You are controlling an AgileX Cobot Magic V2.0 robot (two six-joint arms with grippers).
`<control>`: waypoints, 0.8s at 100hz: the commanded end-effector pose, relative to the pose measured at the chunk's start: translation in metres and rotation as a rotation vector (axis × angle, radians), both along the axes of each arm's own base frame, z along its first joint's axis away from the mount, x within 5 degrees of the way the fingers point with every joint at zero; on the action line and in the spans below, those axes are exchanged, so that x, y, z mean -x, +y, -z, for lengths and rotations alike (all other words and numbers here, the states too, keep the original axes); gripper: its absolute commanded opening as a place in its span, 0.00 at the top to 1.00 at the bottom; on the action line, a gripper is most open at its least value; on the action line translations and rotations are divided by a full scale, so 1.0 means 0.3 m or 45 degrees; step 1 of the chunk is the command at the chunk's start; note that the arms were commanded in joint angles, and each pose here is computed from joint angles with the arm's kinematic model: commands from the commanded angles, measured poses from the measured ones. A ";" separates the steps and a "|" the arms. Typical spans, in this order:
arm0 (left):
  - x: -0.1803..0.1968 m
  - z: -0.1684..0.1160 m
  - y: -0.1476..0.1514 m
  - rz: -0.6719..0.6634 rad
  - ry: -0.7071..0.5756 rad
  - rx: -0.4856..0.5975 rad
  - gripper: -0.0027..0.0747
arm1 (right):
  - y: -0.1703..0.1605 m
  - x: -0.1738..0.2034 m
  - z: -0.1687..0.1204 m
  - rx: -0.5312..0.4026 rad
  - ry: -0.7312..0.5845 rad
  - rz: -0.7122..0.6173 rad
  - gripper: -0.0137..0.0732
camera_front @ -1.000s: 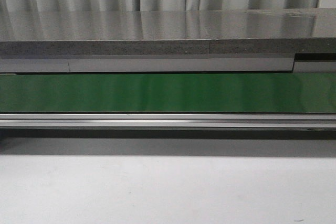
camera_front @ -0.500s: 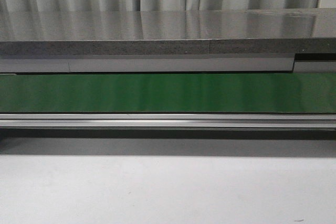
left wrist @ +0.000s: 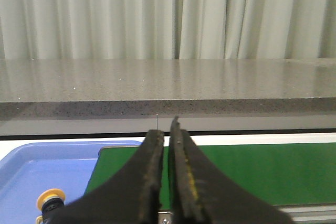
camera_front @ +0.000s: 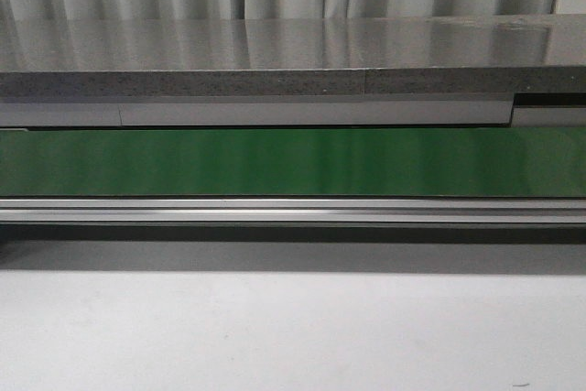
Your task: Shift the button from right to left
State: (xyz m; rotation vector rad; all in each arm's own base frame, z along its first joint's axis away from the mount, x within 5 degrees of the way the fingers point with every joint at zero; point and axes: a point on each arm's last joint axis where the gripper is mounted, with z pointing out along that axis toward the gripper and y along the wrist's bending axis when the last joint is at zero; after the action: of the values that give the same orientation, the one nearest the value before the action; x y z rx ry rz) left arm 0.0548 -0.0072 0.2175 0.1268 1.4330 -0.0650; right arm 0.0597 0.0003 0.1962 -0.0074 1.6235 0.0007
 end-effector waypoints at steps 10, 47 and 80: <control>0.008 0.015 -0.003 0.024 -0.093 0.033 0.96 | 0.000 0.011 -0.029 0.015 -0.171 -0.002 0.92; 0.008 0.015 -0.003 0.024 -0.093 0.033 0.96 | 0.000 0.014 -0.032 0.036 -0.190 -0.001 0.92; 0.008 0.015 -0.003 0.024 -0.093 0.033 0.96 | 0.000 0.014 -0.029 0.036 -0.181 -0.001 0.92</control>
State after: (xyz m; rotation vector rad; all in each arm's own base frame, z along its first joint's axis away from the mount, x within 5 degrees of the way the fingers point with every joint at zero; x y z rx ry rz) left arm 0.0548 -0.0072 0.2175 0.1268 1.4330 -0.0650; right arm 0.0570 0.0002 0.1968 -0.0160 1.5799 -0.0100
